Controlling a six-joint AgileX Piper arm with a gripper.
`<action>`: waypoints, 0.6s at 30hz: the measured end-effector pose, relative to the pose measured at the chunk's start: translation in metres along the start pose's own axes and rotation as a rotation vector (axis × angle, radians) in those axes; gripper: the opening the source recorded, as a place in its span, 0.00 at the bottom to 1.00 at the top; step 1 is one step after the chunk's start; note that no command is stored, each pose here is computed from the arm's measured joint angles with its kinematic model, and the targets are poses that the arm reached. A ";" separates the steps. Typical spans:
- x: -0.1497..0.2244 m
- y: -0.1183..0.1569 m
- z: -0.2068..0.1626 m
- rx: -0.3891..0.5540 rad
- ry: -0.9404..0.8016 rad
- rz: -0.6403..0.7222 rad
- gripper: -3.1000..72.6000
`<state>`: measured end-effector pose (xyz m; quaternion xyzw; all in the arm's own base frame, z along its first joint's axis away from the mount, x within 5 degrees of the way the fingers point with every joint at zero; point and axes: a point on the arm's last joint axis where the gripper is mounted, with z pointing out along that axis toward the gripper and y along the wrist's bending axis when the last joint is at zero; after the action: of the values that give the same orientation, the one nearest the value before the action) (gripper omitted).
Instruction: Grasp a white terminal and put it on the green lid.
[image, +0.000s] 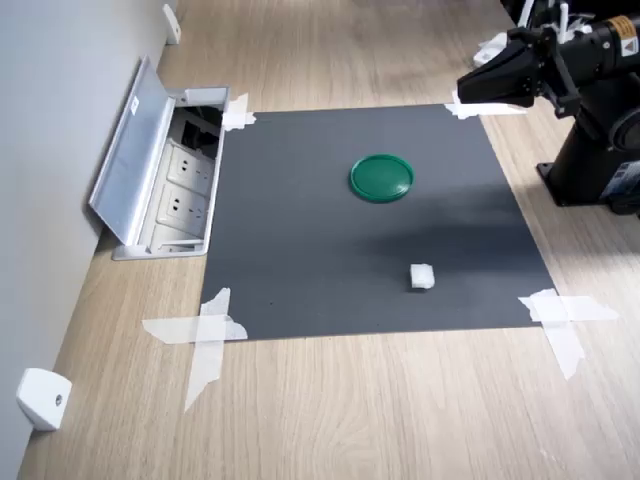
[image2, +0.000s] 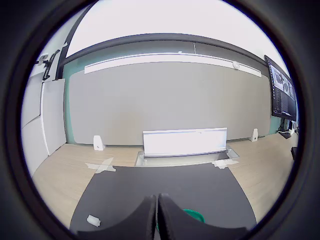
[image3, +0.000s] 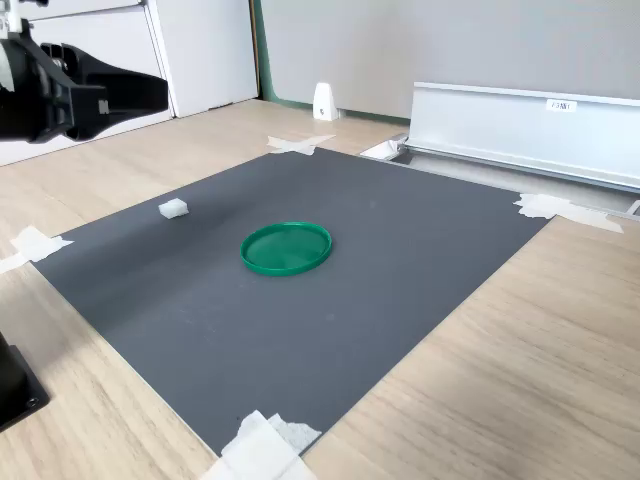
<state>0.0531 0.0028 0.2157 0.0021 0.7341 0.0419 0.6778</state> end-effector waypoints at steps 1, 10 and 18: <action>0.000 0.000 0.000 0.000 0.000 0.000 0.03; 0.000 0.000 0.000 0.000 0.000 0.000 0.03; 0.001 0.000 0.002 0.001 0.022 0.000 0.03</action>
<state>0.0552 0.0030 0.2145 0.0021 0.7417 0.0413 0.6695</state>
